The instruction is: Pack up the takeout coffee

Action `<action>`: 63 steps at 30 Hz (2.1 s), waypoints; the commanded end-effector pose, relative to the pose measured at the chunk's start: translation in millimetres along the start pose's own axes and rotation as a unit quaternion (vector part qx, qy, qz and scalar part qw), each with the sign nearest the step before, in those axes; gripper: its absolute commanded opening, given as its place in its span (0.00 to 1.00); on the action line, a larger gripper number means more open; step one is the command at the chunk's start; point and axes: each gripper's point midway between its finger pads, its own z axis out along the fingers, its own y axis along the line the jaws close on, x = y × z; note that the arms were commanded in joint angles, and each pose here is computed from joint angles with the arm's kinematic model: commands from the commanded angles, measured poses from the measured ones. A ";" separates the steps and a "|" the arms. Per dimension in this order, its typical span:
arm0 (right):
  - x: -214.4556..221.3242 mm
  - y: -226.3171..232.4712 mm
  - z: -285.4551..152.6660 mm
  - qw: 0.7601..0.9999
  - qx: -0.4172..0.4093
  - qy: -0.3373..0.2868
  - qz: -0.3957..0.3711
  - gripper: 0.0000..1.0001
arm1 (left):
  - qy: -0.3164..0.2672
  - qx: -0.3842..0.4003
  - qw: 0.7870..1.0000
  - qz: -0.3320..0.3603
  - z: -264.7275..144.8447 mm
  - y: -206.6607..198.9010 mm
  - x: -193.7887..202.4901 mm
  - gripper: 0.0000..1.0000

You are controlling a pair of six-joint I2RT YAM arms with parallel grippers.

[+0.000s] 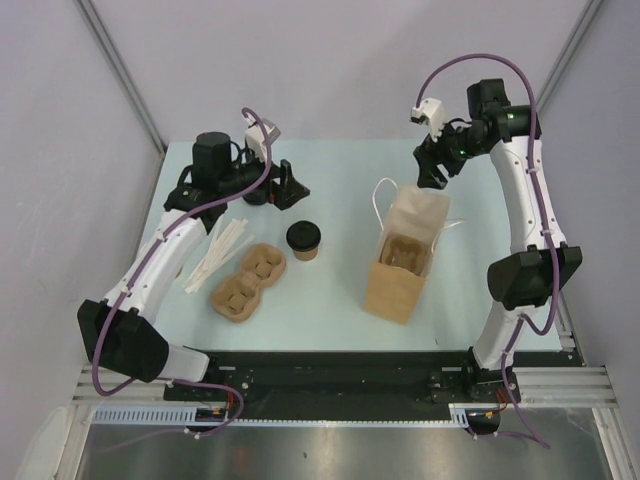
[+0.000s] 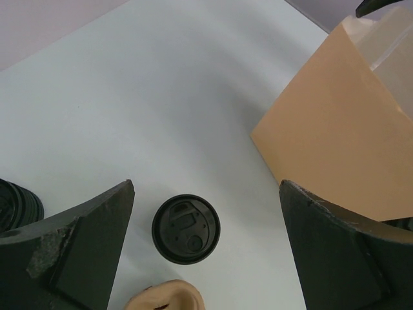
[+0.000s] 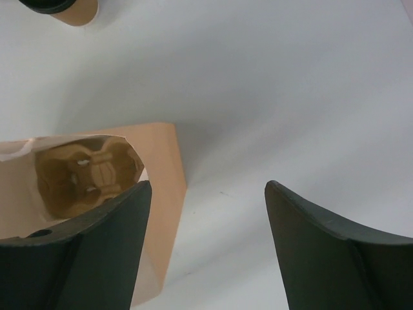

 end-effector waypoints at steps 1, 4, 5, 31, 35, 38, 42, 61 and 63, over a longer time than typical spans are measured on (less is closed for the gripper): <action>25.4 32.8 -3.2 0.996 -0.061 0.058 -0.007 0.75 | 0.003 -0.016 0.999 0.028 -8.7 2.7 -1.7 1.00; 25.8 37.7 -2.3 0.996 -0.066 0.059 -0.005 0.74 | 0.009 -0.028 0.999 0.031 -10.1 7.1 3.6 1.00; 22.9 38.4 -3.5 0.996 -0.064 0.055 -0.003 0.74 | 0.010 -0.031 0.999 0.030 -10.2 8.6 4.9 1.00; 38.3 48.6 -7.0 0.997 -0.045 0.064 0.017 0.50 | 0.047 -0.050 0.997 -0.024 -5.0 36.7 22.3 1.00; 30.4 51.3 -1.4 0.997 -0.039 0.068 -0.016 0.30 | 0.045 -0.066 0.995 -0.058 -9.2 48.2 29.5 1.00; 13.9 62.8 -5.6 0.997 -0.038 0.059 -0.040 0.06 | 0.049 -0.069 0.996 -0.036 -13.2 53.4 32.1 1.00; -8.0 79.8 -19.5 0.998 -0.020 0.030 -0.061 0.00 | 0.077 -0.053 0.995 0.017 -16.8 53.3 44.6 0.99; -43.1 125.1 -38.4 0.997 0.034 -0.010 -0.070 0.00 | 0.206 -0.045 0.966 0.149 16.3 51.7 119.6 1.00; -42.6 125.6 -39.1 0.997 0.040 -0.008 -0.072 0.00 | 0.212 -0.047 0.964 0.152 19.6 51.5 122.2 1.00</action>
